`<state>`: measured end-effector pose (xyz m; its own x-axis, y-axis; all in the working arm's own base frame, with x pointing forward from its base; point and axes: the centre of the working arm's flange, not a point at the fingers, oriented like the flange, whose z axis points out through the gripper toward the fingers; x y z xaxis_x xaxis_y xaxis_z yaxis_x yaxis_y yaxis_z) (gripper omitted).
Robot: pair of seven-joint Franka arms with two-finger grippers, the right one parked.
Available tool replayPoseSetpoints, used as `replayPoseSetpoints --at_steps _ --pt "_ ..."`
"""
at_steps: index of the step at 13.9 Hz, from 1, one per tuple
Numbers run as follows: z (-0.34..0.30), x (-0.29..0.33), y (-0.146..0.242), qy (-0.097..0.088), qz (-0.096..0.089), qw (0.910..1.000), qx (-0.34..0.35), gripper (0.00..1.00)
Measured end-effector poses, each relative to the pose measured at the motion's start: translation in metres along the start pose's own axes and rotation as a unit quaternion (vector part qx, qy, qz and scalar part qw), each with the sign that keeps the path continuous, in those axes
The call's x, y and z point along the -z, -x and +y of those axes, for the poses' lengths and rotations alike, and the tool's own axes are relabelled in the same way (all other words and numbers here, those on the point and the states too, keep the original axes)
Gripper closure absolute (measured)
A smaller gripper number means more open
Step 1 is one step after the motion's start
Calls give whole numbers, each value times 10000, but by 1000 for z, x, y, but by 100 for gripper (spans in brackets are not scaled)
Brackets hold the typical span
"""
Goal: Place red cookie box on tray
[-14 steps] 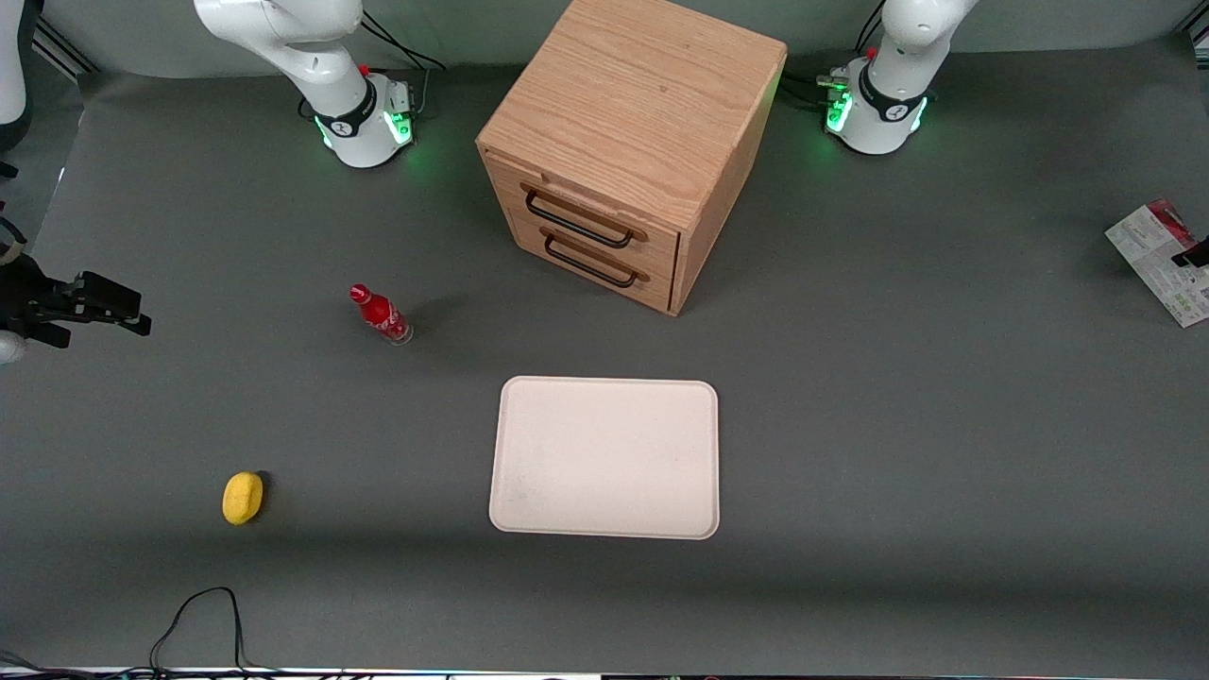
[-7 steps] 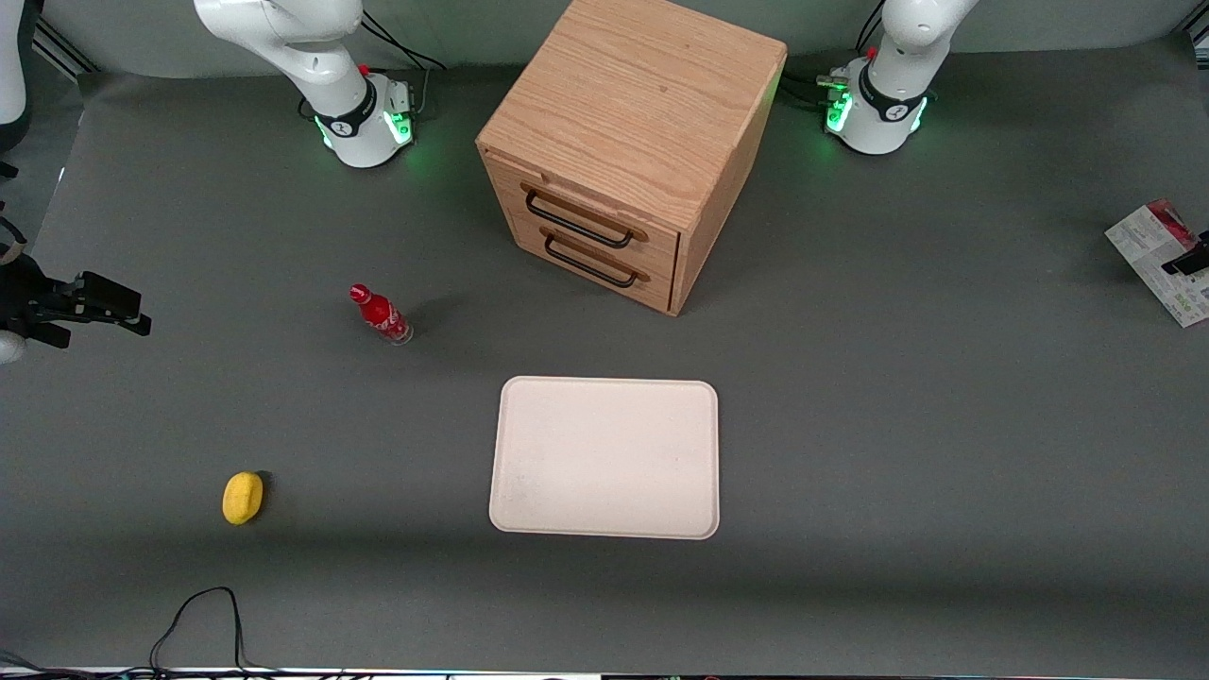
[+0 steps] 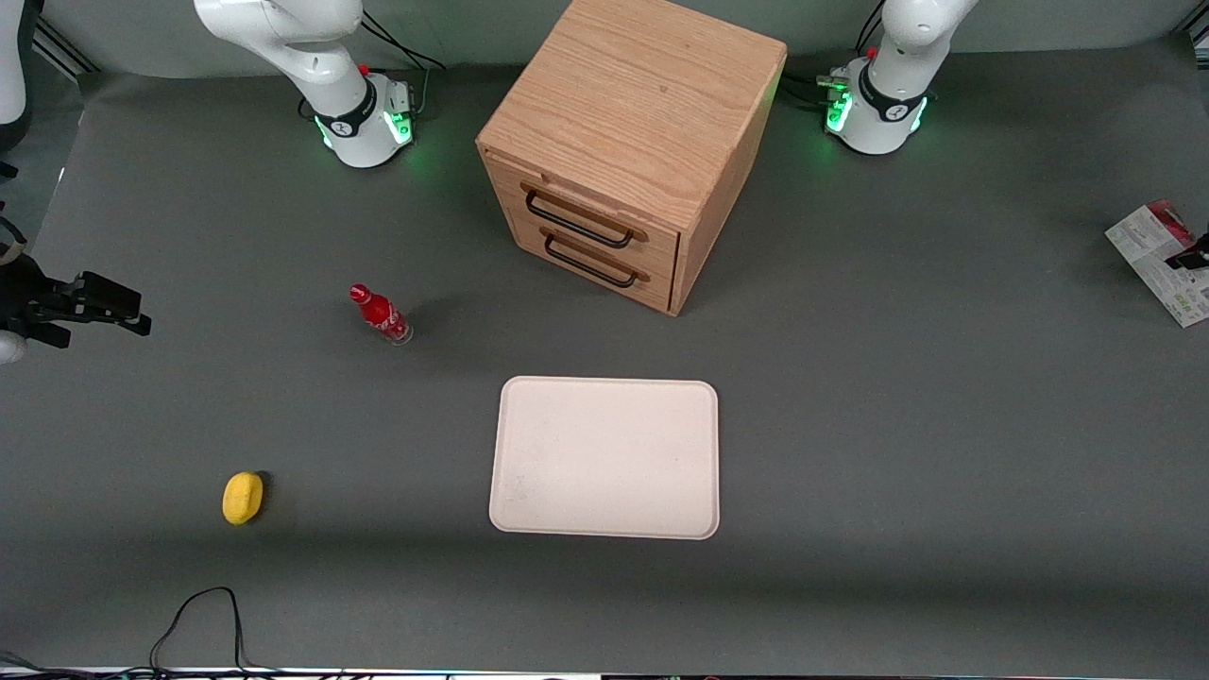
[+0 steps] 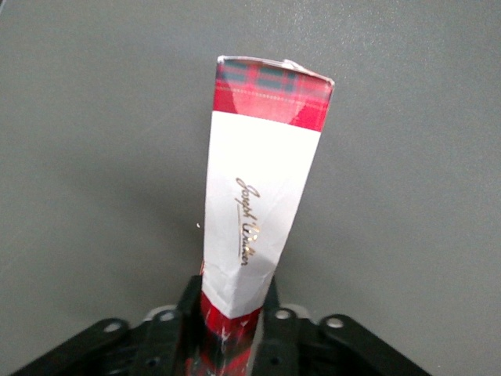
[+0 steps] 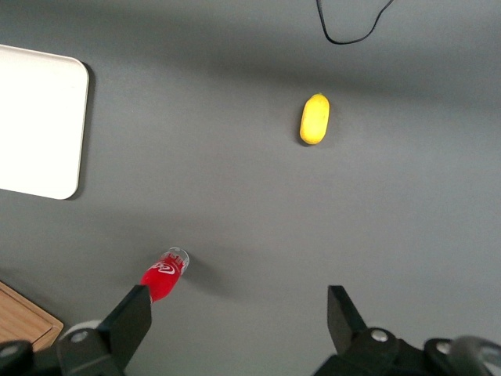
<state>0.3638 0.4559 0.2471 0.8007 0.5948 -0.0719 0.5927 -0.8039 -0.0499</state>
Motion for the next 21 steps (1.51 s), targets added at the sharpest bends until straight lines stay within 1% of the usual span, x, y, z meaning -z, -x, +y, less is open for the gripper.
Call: replayPoseSetpoints --at_steps 1,2,4,5,7,9,11,14,16,18,21 --pt "-1 0 0 -3 5 10000 -6 83" --pt "-1 1 -1 -5 15 10000 -14 90" --pt "0 9 -5 -12 53 10000 -43 90" --pt "2 19 -8 -6 34 10000 -68 90" --pt "15 52 -17 6 -55 9998 -188 91" --pt "41 99 -23 -9 -61 9993 -356 91" --pt "81 153 -22 -32 -94 9989 -458 91" --pt "160 237 -14 -96 -278 9977 -608 91" --pt "218 285 -3 -162 -305 9971 -685 91" --pt "279 319 13 -209 -261 9960 -828 91" --pt "383 339 51 -246 -105 9924 -1198 91"
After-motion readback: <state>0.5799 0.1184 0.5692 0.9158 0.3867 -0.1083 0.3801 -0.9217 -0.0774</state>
